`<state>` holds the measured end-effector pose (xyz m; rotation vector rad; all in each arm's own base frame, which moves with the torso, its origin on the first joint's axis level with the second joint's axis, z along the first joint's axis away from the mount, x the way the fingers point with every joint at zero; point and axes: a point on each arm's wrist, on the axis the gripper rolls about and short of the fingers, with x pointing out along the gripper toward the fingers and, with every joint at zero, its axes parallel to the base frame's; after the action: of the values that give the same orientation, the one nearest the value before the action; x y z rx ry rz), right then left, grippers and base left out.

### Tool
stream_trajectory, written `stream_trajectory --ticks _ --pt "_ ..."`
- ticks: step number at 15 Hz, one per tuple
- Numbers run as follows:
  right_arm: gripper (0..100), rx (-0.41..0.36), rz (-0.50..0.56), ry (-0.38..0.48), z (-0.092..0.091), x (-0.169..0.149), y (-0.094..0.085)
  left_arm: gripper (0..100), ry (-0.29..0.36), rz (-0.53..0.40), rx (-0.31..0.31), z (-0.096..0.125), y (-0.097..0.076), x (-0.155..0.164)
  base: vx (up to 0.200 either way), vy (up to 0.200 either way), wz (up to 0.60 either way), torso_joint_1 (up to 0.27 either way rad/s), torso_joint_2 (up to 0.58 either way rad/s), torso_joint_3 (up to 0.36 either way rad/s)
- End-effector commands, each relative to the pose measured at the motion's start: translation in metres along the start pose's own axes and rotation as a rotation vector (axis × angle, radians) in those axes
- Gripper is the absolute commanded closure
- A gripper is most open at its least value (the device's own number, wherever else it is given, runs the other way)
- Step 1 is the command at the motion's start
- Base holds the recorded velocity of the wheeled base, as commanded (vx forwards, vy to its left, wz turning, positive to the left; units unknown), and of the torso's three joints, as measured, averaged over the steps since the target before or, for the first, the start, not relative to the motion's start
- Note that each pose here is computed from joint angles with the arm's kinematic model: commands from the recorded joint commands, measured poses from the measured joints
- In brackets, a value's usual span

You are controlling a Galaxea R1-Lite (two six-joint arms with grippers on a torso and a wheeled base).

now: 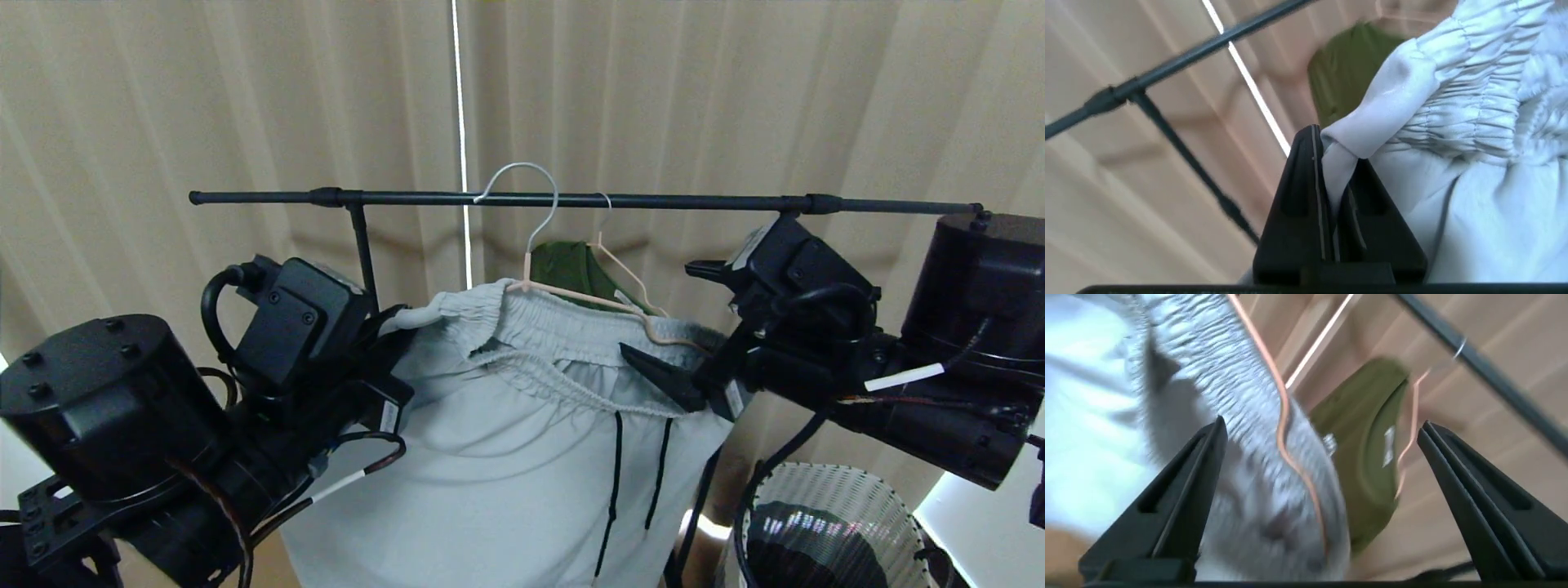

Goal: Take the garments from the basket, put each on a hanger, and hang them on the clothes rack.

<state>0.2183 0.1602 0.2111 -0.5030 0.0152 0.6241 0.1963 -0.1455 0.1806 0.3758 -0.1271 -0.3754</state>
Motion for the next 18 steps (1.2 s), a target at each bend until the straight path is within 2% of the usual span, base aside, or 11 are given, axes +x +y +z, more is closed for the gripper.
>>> stream_trajectory --ticks 1,5,10,13,14,18 --pt "0 -0.004 -0.001 0.029 -0.004 0.017 0.002 100 -0.004 -0.012 0.002 -0.003 -0.003 -0.004 0.0 0.0 0.0 0.0 0.0 0.0" --pt "0 -0.003 -0.026 0.014 0.003 0.028 -0.002 100 -0.014 -0.019 0.0 -0.006 -0.005 -0.009 0.0 0.0 0.0 0.0 0.0 0.0" --pt "0 -0.004 -0.019 0.024 0.0 0.033 0.0 100 -0.078 -0.059 -0.013 0.003 -0.016 -0.015 0.0 0.0 0.0 0.0 0.0 0.0" --pt "0 -0.002 -0.019 0.021 0.001 0.032 0.0 100 -0.082 -0.061 -0.012 0.002 -0.016 -0.017 0.0 0.0 0.0 0.0 0.0 0.0" --pt "100 -0.002 -0.018 0.022 0.0 0.032 0.0 100 -0.081 -0.062 -0.012 0.001 -0.016 -0.017 0.0 0.0 0.0 0.0 0.0 0.0" --pt "100 -0.002 -0.018 0.022 0.0 0.031 0.0 100 -0.08 -0.062 -0.011 0.001 -0.017 -0.016 0.0 0.0 0.0 0.0 0.0 0.0"
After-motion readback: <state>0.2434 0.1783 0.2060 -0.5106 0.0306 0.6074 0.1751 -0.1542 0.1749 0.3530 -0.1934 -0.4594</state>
